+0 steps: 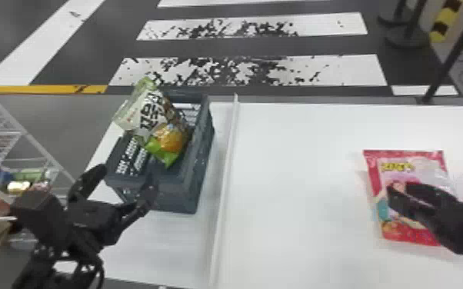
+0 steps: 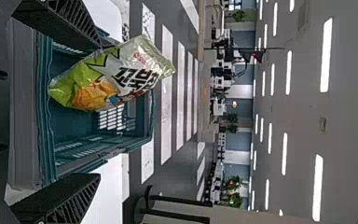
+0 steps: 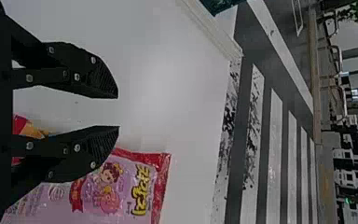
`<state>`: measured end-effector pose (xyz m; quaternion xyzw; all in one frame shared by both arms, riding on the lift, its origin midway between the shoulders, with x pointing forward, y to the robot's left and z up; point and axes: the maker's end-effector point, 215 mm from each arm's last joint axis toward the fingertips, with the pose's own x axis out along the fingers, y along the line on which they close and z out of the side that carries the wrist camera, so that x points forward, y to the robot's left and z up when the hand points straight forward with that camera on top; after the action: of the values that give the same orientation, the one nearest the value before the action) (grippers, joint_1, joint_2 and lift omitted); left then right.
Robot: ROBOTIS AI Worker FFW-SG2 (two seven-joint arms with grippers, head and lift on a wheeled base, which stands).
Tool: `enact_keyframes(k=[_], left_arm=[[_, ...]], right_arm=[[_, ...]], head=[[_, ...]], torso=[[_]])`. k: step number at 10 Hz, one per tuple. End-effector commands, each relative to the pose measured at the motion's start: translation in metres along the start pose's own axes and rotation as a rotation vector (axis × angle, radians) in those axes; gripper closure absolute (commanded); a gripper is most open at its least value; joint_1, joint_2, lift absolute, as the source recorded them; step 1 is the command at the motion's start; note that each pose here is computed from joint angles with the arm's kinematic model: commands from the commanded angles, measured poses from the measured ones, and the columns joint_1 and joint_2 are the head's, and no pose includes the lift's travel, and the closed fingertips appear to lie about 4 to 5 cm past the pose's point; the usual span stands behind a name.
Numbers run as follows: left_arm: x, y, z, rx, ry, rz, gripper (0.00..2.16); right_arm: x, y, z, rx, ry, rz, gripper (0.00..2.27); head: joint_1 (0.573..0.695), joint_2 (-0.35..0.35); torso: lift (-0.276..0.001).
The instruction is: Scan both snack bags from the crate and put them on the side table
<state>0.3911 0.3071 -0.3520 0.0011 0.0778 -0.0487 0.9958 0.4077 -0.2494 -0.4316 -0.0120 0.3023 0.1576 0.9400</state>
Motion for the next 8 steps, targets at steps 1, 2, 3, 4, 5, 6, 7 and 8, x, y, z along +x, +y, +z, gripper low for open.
enact_keyframes(k=[1, 2, 3, 4, 5, 6, 7, 8], left_arm=[[0.0, 0.0, 0.003, 0.002, -0.008, -0.001, 0.0], [-0.001, 0.0, 0.002, 0.002, -0.006, -0.001, 0.0], [-0.001, 0.0, 0.002, 0.002, -0.006, -0.001, 0.0], [-0.001, 0.001, 0.001, 0.001, -0.004, 0.001, 0.0], [-0.001, 0.001, 0.001, 0.001, -0.005, 0.002, 0.0], [-0.002, 0.002, -0.002, 0.0, -0.001, 0.004, 0.0], [-0.002, 0.003, -0.004, -0.001, 0.003, 0.006, 0.0], [-0.002, 0.003, -0.006, -0.002, 0.006, 0.006, 0.0]], right_arm=[[-0.008, -0.055, 0.003, 0.021, 0.005, -0.122, 0.02], [-0.015, -0.099, -0.006, 0.051, 0.019, -0.209, 0.03], [-0.021, -0.141, -0.022, 0.094, 0.043, -0.285, 0.04], [-0.027, -0.18, -0.041, 0.116, 0.079, -0.344, 0.05], [-0.028, -0.213, -0.053, 0.119, 0.103, -0.393, 0.05], [-0.027, -0.238, -0.059, 0.135, 0.108, -0.414, 0.05], [-0.023, -0.254, -0.062, 0.142, 0.113, -0.422, 0.05], [-0.016, -0.262, -0.061, 0.148, 0.12, -0.418, 0.05]], head=[[0.695, 0.087], [0.695, 0.058], [0.695, 0.003], [0.695, -0.07], [0.695, -0.134], [0.695, -0.161], [0.695, -0.214], [0.695, -0.245]], torso=[[-0.087], [-0.087], [-0.087], [-0.087], [-0.087], [-0.087], [-0.087], [-0.087]])
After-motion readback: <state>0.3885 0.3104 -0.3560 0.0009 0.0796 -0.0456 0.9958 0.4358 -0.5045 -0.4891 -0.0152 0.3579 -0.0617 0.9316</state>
